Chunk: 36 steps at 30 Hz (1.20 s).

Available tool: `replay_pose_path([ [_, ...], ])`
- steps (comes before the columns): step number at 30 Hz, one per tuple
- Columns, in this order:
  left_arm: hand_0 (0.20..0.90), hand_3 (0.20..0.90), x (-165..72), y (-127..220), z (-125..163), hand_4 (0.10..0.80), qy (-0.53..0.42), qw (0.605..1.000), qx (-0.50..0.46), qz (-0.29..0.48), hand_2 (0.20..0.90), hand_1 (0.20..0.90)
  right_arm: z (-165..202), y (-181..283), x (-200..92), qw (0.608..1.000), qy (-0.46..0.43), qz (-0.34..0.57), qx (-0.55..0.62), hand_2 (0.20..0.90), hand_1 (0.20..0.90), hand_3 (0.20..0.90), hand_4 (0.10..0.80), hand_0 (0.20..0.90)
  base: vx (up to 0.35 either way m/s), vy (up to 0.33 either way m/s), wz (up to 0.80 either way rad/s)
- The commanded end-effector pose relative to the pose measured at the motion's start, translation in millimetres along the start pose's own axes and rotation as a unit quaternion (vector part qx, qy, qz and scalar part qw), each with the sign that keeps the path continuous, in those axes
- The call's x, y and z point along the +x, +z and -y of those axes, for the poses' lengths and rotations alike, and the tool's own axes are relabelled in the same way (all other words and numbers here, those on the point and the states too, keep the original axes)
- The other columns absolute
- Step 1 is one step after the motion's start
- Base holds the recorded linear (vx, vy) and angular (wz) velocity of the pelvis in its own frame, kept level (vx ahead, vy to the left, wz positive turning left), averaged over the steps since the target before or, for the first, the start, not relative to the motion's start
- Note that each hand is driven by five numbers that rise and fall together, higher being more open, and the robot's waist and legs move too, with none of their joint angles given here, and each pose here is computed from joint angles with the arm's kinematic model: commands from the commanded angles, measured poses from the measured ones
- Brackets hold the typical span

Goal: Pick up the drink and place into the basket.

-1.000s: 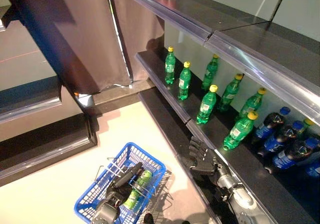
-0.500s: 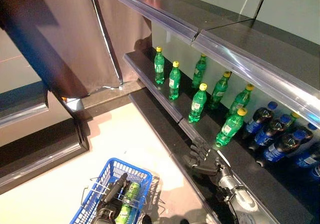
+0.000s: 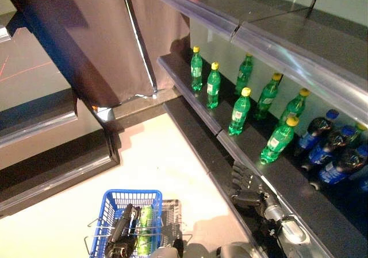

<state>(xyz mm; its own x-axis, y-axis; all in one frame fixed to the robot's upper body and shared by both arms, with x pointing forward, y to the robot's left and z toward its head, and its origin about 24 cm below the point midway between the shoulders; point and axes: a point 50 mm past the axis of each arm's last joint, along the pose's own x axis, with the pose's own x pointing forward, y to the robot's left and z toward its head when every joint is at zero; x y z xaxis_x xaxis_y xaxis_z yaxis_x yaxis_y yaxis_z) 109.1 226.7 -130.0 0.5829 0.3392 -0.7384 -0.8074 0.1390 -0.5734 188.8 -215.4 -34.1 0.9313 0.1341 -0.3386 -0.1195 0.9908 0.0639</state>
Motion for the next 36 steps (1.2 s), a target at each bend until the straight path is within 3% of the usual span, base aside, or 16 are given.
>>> replay_pose_path([
  [1,0.3,0.2,1,84,69,0.1,-0.19,0.963,-0.001,0.191,0.3,0.3,5,49,8,0.992,-0.012,0.123,-0.023,0.9,0.9,0.9,0.8,0.9,0.126,0.477,0.09],
  [9,0.3,0.2,4,88,65,0.1,-0.195,0.963,-0.002,0.187,0.3,0.3,24,38,-3,0.992,-0.068,0.109,-0.017,0.9,0.9,0.9,0.8,0.9,0.155,0.509,0.13],
  [17,0.3,0.2,9,102,87,0.1,-0.224,0.959,0.035,0.173,0.3,0.3,16,33,2,0.988,-0.1,0.115,0.001,0.9,0.9,0.9,0.8,0.9,0.142,0.284,0.03],
  [27,0.3,0.2,8,93,103,0.1,-0.236,0.956,0.048,0.169,0.3,0.3,20,32,4,0.989,-0.099,0.11,0.006,0.9,0.9,0.9,0.8,0.9,0.238,0.038,-0.08],
  [36,0.3,0.2,5,87,87,0.1,-0.217,0.961,0.049,0.162,0.3,0.3,12,18,-7,0.994,-0.063,0.091,0.002,0.9,0.9,0.9,0.8,0.9,0.306,-0.061,0.04],
])
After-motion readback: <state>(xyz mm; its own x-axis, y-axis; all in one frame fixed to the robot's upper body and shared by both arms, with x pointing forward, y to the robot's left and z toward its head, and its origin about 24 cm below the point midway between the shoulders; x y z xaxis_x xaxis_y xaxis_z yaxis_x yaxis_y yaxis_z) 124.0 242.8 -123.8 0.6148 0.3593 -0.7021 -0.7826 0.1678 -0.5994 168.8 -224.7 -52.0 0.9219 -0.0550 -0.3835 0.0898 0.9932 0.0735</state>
